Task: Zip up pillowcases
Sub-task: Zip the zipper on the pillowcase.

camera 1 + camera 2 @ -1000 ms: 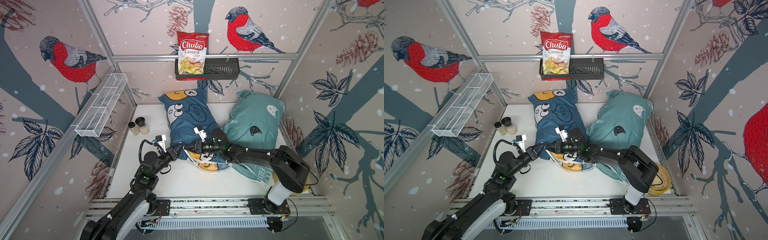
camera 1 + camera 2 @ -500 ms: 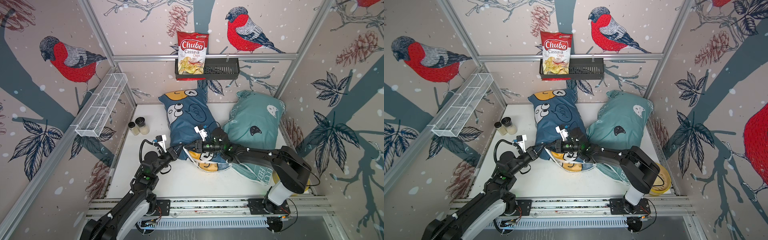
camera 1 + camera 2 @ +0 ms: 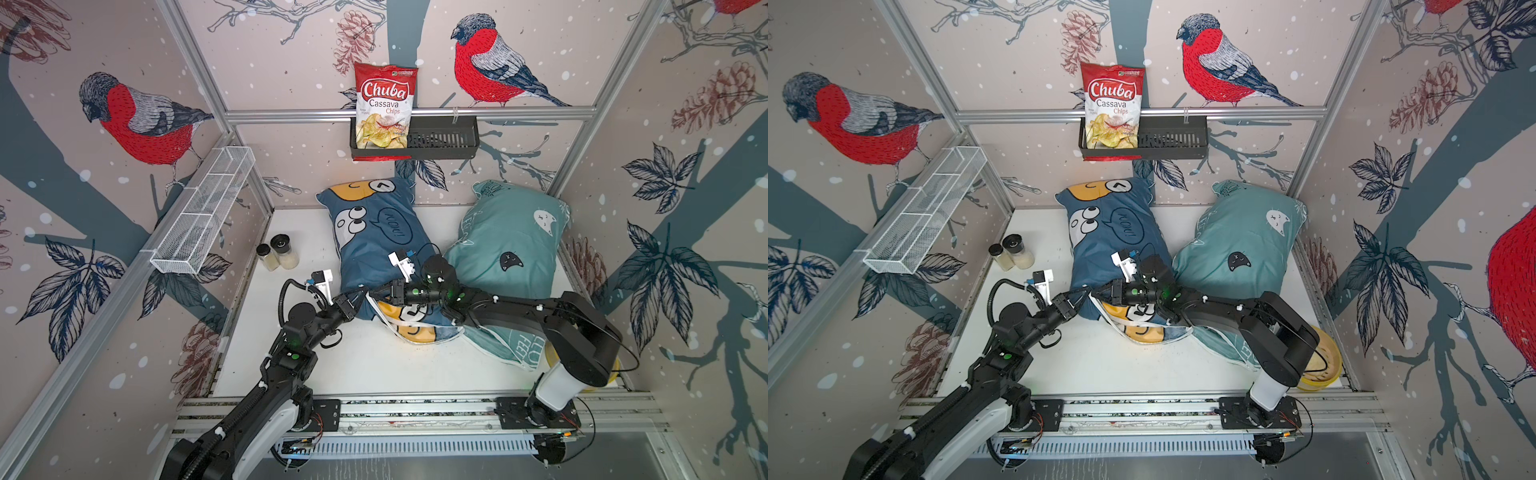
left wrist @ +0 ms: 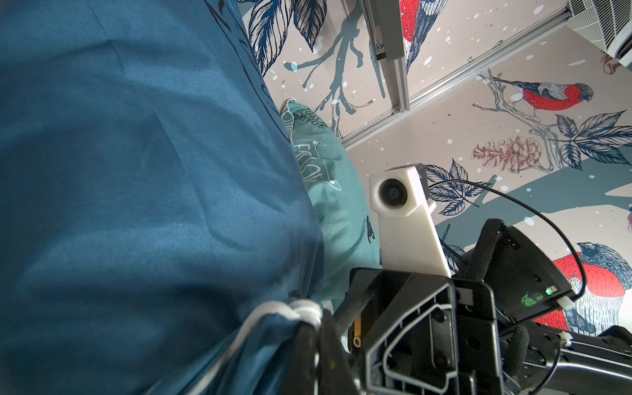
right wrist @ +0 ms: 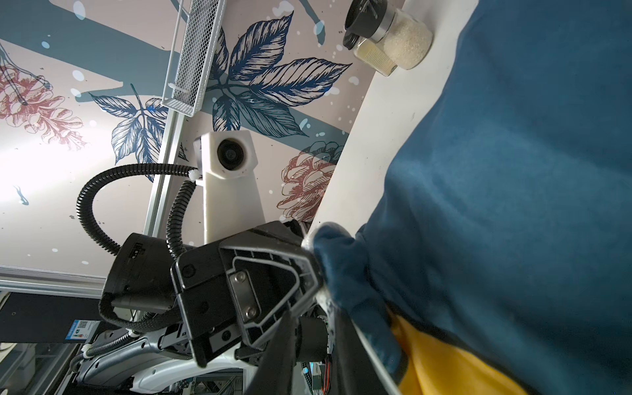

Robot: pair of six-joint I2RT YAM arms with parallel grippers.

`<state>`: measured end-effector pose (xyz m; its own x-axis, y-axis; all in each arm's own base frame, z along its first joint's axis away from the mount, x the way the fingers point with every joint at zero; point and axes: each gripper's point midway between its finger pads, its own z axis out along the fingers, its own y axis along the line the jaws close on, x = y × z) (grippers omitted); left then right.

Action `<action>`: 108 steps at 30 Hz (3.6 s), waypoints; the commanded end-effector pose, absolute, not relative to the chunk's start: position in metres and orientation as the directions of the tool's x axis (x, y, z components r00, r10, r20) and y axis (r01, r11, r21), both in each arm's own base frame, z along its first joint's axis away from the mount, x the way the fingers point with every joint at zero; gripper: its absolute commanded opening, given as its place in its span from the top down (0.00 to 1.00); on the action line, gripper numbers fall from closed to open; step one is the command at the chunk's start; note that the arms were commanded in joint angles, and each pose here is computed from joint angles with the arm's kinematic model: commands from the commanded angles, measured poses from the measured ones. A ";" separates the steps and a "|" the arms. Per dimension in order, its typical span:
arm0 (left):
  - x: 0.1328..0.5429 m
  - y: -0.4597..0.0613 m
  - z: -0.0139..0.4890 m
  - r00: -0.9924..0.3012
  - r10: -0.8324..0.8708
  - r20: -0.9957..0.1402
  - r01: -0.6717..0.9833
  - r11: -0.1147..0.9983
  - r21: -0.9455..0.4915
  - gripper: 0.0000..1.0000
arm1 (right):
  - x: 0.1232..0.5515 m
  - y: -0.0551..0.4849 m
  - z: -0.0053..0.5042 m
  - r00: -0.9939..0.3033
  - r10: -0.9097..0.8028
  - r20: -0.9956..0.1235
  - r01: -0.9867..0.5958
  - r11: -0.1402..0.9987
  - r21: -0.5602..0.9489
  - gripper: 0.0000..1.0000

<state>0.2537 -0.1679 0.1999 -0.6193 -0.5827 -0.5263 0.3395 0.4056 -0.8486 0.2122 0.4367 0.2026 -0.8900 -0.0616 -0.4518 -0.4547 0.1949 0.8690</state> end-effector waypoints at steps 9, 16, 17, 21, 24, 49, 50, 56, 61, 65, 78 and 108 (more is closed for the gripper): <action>0.254 -0.169 0.222 -0.572 -0.595 -0.565 0.418 0.382 -0.824 1.00 | 0.215 0.439 0.209 -0.886 -0.044 -0.462 -0.462 0.180 0.868 0.79; 0.254 -0.169 0.222 -0.572 -0.595 -0.565 0.417 0.382 -0.825 1.00 | 0.216 0.440 0.207 -0.887 -0.045 -0.460 -0.460 0.187 0.868 0.82; 0.254 -0.169 0.222 -0.571 -0.596 -0.565 0.418 0.381 -0.825 1.00 | 0.217 0.440 0.207 -0.887 -0.045 -0.459 -0.459 0.190 0.868 0.83; 0.254 -0.169 0.222 -0.573 -0.594 -0.565 0.418 0.381 -0.825 1.00 | 0.217 0.441 0.205 -0.888 -0.046 -0.458 -0.458 0.194 0.868 0.84; 0.253 -0.169 0.222 -0.573 -0.594 -0.564 0.419 0.379 -0.825 1.00 | 0.217 0.440 0.205 -0.888 -0.044 -0.458 -0.458 0.194 0.868 0.84; 0.254 -0.168 0.227 -0.563 -0.598 -0.571 0.423 0.384 -0.820 1.00 | 0.219 0.440 0.200 -0.891 -0.044 -0.452 -0.451 0.211 0.867 1.00; 0.254 -0.167 0.228 -0.559 -0.599 -0.573 0.425 0.386 -0.819 1.00 | 0.218 0.439 0.200 -0.891 -0.044 -0.452 -0.450 0.212 0.867 1.00; 0.254 -0.164 0.230 -0.539 -0.607 -0.584 0.430 0.399 -0.810 1.00 | 0.215 0.435 0.198 -0.889 -0.044 -0.456 -0.454 0.220 0.863 1.00; 0.255 -0.163 0.230 -0.532 -0.612 -0.585 0.429 0.401 -0.809 1.00 | 0.212 0.430 0.193 -0.890 -0.045 -0.454 -0.452 0.234 0.861 1.00; 0.256 -0.162 0.231 -0.522 -0.614 -0.592 0.432 0.408 -0.804 1.00 | 0.210 0.427 0.189 -0.890 -0.048 -0.453 -0.450 0.244 0.859 1.00; 0.260 -0.157 0.235 -0.485 -0.630 -0.606 0.429 0.433 -0.793 1.00 | 0.201 0.417 0.172 -0.900 -0.065 -0.432 -0.431 0.287 0.855 1.00; 0.279 -0.133 0.251 -0.390 -0.648 -0.654 0.414 0.512 -0.753 1.00 | 0.186 0.371 0.122 -0.930 -0.052 -0.365 -0.347 0.457 0.819 1.00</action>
<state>0.2772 -0.1375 0.2266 -0.4617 -0.6300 -0.6244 0.3529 0.5154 -0.7809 0.1846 0.3768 0.1281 -0.9270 -0.0609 -0.3701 -0.3596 0.4253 0.8306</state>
